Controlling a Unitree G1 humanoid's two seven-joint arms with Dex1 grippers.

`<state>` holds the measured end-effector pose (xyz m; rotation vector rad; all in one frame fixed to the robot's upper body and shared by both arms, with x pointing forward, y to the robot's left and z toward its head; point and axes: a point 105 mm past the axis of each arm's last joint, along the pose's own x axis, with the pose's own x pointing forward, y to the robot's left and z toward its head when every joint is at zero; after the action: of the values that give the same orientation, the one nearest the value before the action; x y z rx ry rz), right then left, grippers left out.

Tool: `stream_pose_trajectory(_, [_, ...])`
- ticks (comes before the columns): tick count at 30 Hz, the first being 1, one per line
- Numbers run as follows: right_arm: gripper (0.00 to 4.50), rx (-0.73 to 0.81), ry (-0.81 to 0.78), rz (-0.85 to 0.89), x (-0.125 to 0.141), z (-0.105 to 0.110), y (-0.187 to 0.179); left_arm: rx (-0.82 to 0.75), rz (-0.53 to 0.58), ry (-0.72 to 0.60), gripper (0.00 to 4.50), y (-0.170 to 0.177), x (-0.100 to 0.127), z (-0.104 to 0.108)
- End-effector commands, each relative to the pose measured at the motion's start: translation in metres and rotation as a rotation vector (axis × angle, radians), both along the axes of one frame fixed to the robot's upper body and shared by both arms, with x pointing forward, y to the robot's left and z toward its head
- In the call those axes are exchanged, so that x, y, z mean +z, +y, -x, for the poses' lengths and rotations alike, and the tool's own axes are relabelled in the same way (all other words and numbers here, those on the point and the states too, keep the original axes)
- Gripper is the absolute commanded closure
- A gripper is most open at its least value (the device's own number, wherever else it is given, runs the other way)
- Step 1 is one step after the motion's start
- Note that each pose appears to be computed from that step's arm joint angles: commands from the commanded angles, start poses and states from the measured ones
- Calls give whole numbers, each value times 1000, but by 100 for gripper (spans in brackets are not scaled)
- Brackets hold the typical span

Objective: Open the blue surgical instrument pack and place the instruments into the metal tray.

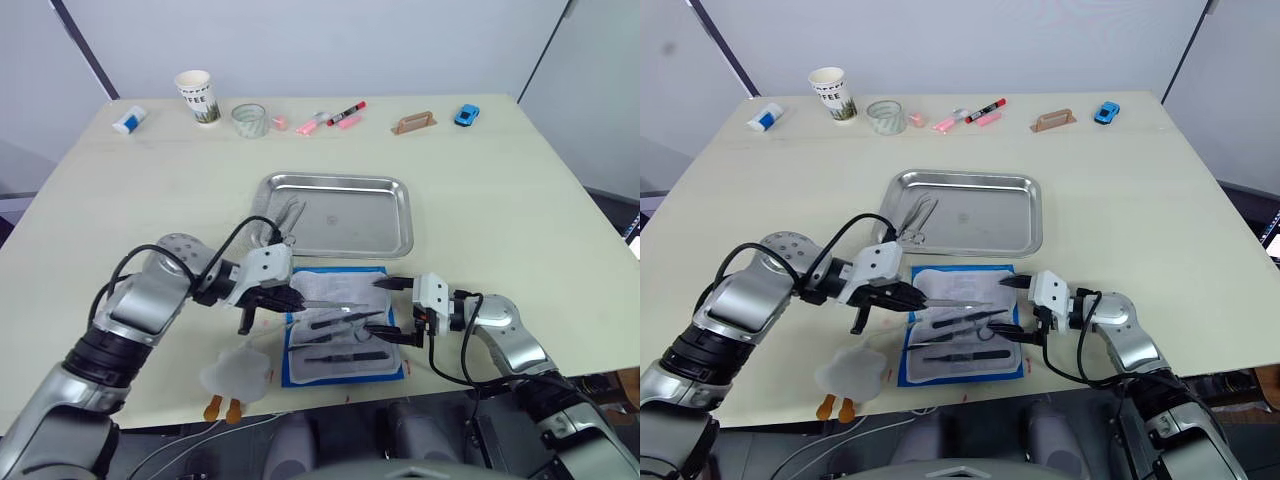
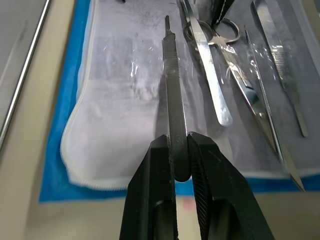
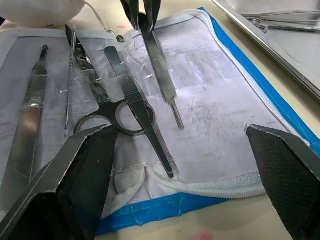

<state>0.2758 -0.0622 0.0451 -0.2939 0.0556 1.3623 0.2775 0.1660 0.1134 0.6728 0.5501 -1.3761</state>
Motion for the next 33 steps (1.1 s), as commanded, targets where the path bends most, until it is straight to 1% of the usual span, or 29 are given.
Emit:
stream_pose_trajectory(1, [0, -49, 195, 193, -63, 16, -18, -26, 12, -47, 447, 6, 19, 3])
stream_pose_trajectory(5, [0, -48, 194, 194, -63, 16, -19, -35, 13, -51, 447, 13, 22, 7])
stream_pose_trajectory(10, [0, -47, 193, 196, -63, 16, -19, -32, -12, -34, 447, 27, 23, 14])
stream_pose_trajectory(16, [0, -44, 195, 195, -64, 16, -18, -22, 8, -47, 447, 37, 31, 18])
stream_pose_trajectory(26, [0, -34, 194, 195, -63, 16, -17, 30, -49, -43, 447, 70, 39, 27])
stream_pose_trajectory(31, [0, -27, 193, 196, -64, 16, -16, 68, -41, -57, 447, 79, 44, 26])
stream_pose_trajectory(33, [0, -26, 192, 197, -64, 16, -16, 79, -8, -75, 447, 78, 46, 24])
